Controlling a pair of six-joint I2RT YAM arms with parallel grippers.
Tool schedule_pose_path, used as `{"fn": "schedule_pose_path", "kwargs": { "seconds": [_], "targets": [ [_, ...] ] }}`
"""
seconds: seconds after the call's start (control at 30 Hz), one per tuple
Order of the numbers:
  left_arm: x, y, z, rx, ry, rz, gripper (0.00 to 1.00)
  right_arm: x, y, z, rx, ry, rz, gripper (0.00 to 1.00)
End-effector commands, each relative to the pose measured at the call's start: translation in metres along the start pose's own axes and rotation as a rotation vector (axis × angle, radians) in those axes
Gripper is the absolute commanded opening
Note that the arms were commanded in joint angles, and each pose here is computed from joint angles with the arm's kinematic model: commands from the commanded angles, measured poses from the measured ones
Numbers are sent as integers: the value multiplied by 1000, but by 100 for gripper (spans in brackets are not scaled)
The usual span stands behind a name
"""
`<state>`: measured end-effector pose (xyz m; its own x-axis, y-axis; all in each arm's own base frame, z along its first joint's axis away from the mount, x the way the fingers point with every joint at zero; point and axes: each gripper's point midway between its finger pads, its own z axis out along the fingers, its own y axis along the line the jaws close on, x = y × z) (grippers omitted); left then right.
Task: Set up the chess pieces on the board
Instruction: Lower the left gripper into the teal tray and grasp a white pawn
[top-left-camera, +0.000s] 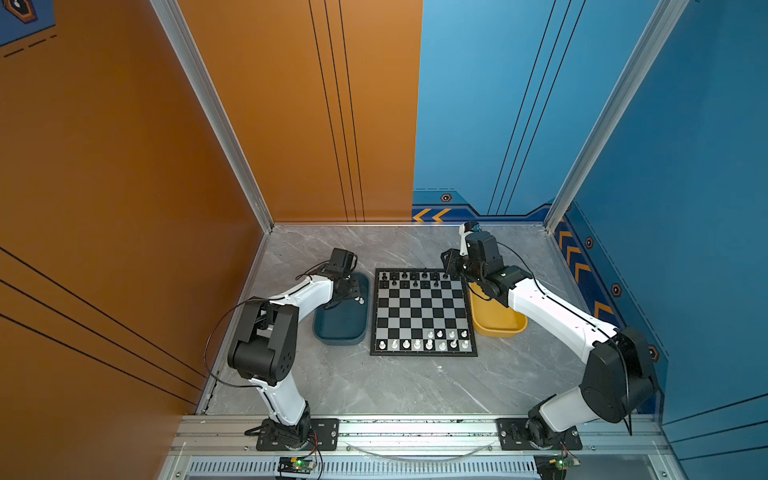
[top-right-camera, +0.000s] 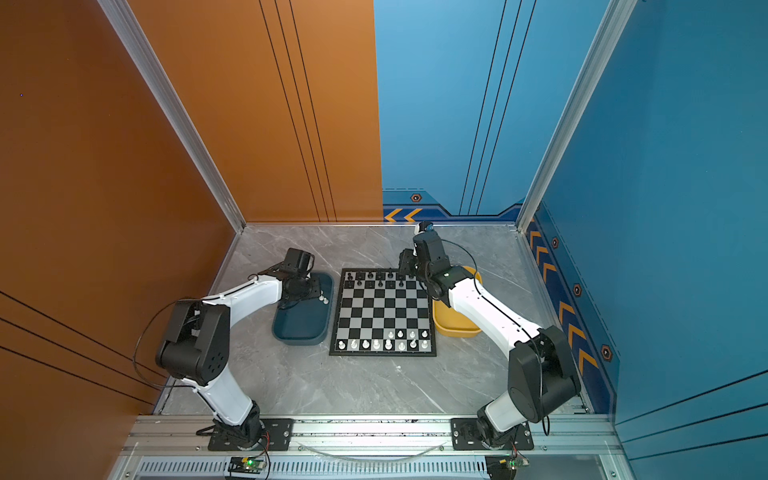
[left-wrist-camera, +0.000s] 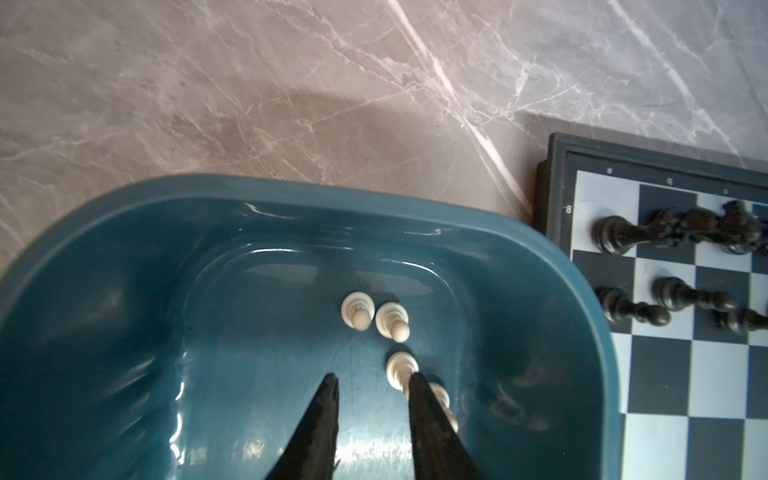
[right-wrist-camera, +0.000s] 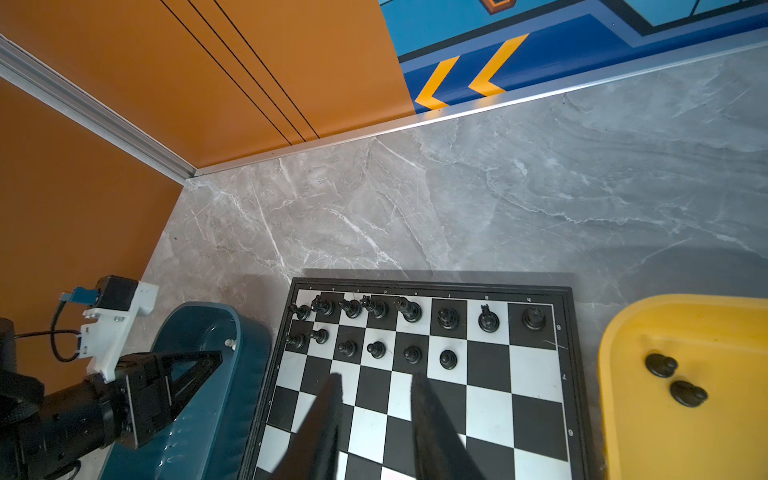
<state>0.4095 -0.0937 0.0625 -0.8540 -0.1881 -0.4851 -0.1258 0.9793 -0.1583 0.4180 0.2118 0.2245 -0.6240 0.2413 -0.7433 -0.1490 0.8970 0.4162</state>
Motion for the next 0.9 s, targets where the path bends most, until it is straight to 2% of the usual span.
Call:
{"fn": "schedule_pose_path", "kwargs": {
  "seconds": [0.0, 0.87],
  "targets": [
    [-10, 3, 3, -7, -16, -24, 31, -9, 7, 2, -19, -8, 10, 30],
    [-12, 5, 26, -17, 17, -35, 18, -6, 9, 11, -18, 13, 4, 30]
  ]
}}
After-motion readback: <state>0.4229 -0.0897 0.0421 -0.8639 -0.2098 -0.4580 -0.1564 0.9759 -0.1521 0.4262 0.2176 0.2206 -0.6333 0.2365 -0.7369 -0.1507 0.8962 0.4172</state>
